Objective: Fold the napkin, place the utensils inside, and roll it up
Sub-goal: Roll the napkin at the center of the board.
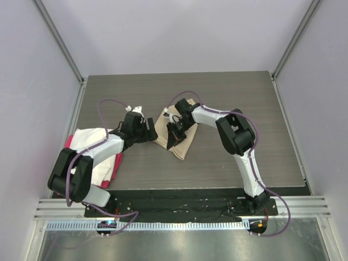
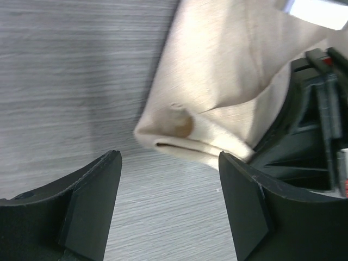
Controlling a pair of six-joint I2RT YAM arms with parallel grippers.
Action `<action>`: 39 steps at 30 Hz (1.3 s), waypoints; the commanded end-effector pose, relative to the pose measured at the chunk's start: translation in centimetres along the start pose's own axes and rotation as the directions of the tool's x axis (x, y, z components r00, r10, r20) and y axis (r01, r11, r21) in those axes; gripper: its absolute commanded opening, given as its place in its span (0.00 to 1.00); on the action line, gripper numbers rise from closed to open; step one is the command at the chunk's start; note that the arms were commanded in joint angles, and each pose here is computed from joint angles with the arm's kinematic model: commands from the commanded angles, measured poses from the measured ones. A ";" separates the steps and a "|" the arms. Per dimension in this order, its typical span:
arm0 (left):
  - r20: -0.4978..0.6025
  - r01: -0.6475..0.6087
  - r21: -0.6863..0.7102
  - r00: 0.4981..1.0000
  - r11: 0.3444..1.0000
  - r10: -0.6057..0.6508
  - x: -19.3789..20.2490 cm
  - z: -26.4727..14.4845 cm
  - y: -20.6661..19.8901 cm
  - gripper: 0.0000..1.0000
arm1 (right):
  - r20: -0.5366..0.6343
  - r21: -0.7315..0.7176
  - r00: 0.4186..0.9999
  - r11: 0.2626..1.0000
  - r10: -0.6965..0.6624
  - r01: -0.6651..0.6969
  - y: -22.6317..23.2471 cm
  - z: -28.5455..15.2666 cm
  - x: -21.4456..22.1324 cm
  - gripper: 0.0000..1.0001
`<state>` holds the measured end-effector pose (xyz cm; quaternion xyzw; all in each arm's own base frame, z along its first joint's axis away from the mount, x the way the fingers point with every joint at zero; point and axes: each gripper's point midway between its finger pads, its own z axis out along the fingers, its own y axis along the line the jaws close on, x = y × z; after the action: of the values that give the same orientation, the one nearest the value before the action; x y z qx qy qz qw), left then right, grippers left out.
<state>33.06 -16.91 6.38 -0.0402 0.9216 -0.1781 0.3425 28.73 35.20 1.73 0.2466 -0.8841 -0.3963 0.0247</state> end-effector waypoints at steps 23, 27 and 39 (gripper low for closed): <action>0.133 0.270 0.183 0.946 0.945 -0.296 -2.6 1.9 0.3 0.81 | -0.085 0.138 0.992 0.987 0.098 -0.086 -5.3 2.0 3.2 0.01; 0.115 0.275 0.188 0.947 0.943 -0.299 -2.2 2.3 0.3 0.77 | -0.087 0.141 0.991 0.986 0.103 -0.090 -5.4 2.0 3.3 0.01; 0.070 0.315 0.161 0.942 0.935 -0.329 -1.2 3.1 0.9 0.55 | -0.092 0.143 0.990 0.985 0.108 -0.094 -5.5 2.3 3.4 0.01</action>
<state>35.23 -16.50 4.08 -0.1735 0.8774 -0.2846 0.3451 28.53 35.32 1.64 0.2369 -0.8797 -0.4106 0.0379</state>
